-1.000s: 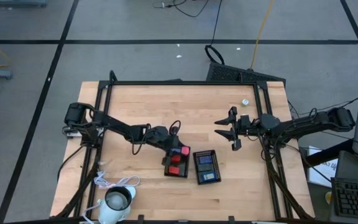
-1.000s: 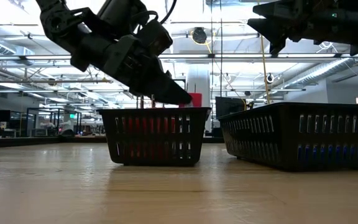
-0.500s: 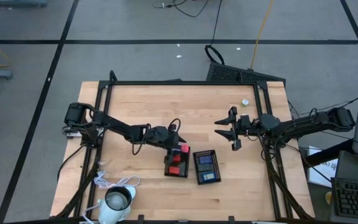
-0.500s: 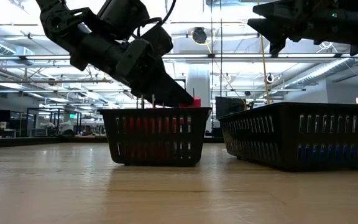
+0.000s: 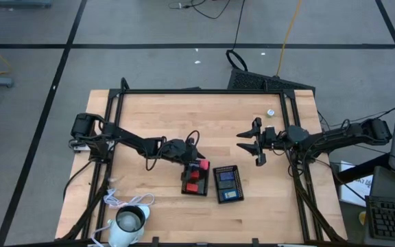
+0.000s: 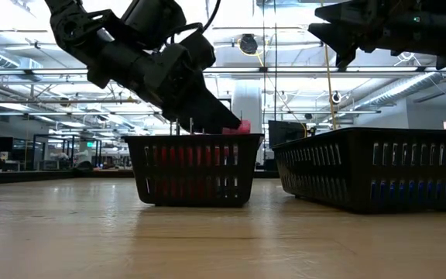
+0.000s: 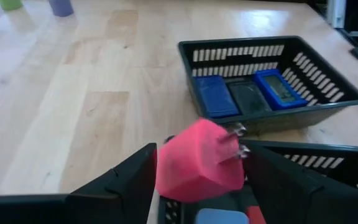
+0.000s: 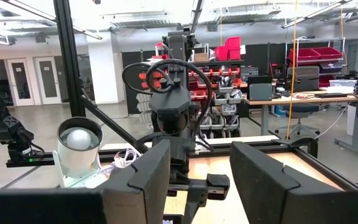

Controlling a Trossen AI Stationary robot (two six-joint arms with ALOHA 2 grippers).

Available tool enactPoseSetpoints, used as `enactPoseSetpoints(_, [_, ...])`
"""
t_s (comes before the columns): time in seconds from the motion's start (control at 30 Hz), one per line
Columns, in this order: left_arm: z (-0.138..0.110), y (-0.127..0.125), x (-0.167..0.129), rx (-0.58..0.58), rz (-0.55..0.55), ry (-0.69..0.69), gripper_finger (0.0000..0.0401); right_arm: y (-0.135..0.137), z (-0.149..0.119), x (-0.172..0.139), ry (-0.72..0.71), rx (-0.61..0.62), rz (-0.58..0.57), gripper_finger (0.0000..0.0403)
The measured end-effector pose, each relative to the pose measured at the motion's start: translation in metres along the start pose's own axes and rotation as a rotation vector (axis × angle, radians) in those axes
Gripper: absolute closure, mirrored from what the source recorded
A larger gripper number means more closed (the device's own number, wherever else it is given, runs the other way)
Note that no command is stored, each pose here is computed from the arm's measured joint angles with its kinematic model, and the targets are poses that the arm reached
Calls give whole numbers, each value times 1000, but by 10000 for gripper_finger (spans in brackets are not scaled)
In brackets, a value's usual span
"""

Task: Pick & Place Office items
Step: Put the pink charger adapter into the left black basket, then put the violet charger adapter into the left black basket

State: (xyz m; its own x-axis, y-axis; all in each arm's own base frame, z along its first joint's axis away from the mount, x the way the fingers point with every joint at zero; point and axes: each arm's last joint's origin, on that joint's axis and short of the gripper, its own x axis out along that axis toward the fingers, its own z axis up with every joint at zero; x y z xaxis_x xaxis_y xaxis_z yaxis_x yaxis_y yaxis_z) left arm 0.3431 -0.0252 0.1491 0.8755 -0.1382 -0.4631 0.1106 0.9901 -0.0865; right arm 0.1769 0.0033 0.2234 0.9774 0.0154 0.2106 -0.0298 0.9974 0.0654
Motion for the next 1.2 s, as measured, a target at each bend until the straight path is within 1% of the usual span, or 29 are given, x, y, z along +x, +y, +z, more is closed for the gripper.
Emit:
enactPoseSetpoints(0.1, [0,-1,0,0,-25,2,163,0,0,0,2,0,0,248])
enactPoseSetpoints(0.53, [-5,-1,0,-6,-22,51,162,0,0,0,2,0,0,248])
enactPoseSetpoints(0.67, [-3,-1,0,-5,-22,30,162,0,0,0,2,0,0,248])
enactPoseSetpoints(0.93, [15,-2,-11,7,-26,-49,162,0,-2,0,25,0,-6,248])
enactPoseSetpoints(1.03, [26,-3,-20,9,-21,-93,162,-2,-7,0,74,3,-66,248])
enactPoseSetpoints(1.2, [49,-2,-43,8,21,-188,162,-14,-21,-7,230,-31,-318,248])
